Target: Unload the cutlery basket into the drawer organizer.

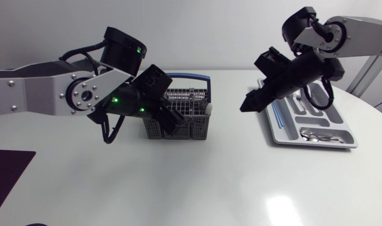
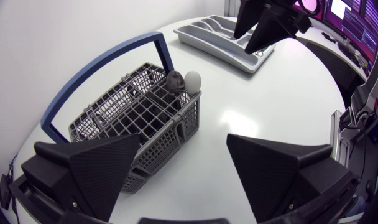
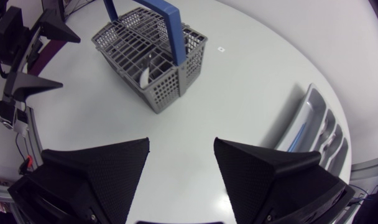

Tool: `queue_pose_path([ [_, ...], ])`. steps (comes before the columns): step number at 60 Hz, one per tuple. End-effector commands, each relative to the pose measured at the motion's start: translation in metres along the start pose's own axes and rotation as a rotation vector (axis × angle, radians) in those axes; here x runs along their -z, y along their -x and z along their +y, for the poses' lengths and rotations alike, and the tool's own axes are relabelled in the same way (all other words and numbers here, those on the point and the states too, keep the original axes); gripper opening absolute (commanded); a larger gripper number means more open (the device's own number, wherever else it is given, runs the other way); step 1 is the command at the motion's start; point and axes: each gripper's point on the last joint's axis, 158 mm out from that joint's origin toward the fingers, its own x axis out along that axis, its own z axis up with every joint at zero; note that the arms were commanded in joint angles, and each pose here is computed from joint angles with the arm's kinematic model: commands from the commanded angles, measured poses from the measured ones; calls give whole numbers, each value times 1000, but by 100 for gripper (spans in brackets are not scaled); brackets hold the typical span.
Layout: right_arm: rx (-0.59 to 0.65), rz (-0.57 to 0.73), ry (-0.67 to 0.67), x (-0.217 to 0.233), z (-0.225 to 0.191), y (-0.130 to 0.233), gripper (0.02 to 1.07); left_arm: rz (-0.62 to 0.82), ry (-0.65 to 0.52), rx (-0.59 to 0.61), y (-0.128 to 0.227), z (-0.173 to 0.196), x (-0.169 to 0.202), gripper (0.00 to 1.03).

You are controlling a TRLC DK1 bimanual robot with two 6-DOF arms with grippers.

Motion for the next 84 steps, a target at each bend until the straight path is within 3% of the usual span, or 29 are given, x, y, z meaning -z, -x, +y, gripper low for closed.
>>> queue_pose_path([
  [1, -61, 16, -77, -8, 14, -10, 77, -8, -58, -2, 5, -2, 5, 98],
  [7, -109, 30, -108, -16, 25, -20, 77, -22, -74, 20, 5, -6, 7, 98],
  [14, -174, 14, -149, -30, 35, -27, 64, -32, -85, 24, 3, -7, 8, 98],
  [22, -213, 26, -177, -38, 39, -36, 62, -40, -95, 21, 2, -7, 9, 98],
  [59, -249, 49, -250, -54, 49, -82, 48, -56, -95, 22, -14, -4, 12, 98],
  [73, -247, 43, -247, -56, 52, -89, 27, -48, -95, 26, -18, -5, 16, 98],
  [80, -247, 41, -247, -55, 53, -90, 8, -48, -95, 26, -18, -5, 16, 98],
  [84, -246, 40, -247, -55, 53, -88, 8, -48, -95, 26, -18, -5, 16, 98],
])
